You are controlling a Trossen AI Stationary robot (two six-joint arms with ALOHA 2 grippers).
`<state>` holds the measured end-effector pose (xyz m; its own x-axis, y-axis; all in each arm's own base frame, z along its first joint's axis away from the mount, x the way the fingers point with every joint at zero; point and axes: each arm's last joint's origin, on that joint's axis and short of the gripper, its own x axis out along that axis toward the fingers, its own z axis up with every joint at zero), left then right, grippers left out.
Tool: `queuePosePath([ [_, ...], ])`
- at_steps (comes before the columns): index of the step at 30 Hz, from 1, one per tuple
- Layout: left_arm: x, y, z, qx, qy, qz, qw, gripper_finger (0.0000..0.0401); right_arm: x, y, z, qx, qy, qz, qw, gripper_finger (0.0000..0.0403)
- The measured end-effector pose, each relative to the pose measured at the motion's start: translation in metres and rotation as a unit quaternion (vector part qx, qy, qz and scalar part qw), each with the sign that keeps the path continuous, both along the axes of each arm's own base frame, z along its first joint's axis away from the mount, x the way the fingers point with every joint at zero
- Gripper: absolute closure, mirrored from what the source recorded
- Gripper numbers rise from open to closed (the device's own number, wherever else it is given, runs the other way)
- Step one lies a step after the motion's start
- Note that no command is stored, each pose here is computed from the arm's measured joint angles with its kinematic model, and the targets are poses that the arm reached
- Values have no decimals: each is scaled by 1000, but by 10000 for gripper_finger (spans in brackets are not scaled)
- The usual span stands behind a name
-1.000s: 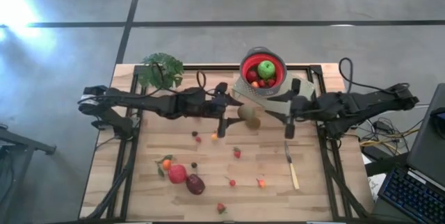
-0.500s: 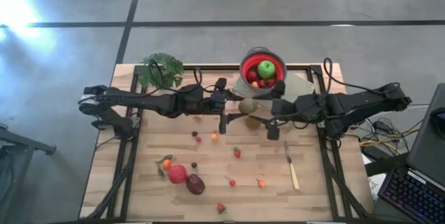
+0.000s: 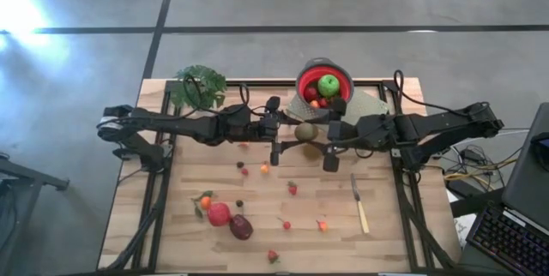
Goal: Pick & Place Fruit
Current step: Put the green kiwi into the red strainer bowl
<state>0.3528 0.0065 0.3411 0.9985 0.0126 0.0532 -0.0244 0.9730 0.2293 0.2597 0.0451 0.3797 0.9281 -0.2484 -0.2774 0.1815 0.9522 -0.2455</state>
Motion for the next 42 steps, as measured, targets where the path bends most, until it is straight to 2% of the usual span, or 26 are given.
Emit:
queuePosePath([
  [3, 0, 0, 1, 0, -5, 0, 1000, 174, -1, 0, 1, 0, -1, 0, 1000, 216],
  [10, 0, 0, 0, -7, -4, -1, 1000, 168, -1, -1, 0, 3, 0, -1, 1000, 216],
  [17, 0, 1, -2, -7, 11, 10, 1000, 118, -9, -3, 2, 9, 7, -9, 1000, 213],
  [22, 0, 4, -2, 26, 83, 73, 994, 85, -22, -8, 8, 11, 8, -17, 1000, 215],
  [27, -3, 8, -1, 63, 153, 136, 977, 78, -36, -29, 13, 27, 7, -62, 998, 210],
  [33, -4, 9, -5, 48, 170, 147, 973, 78, -45, -68, 11, 37, 30, -142, 989, 210],
  [39, -4, 9, -5, 36, 166, 148, 974, 78, -41, -104, 2, 87, 49, -134, 986, 210],
  [42, -4, 9, -4, 22, 160, 149, 976, 78, -38, -120, -3, 91, 60, -147, 983, 211],
])
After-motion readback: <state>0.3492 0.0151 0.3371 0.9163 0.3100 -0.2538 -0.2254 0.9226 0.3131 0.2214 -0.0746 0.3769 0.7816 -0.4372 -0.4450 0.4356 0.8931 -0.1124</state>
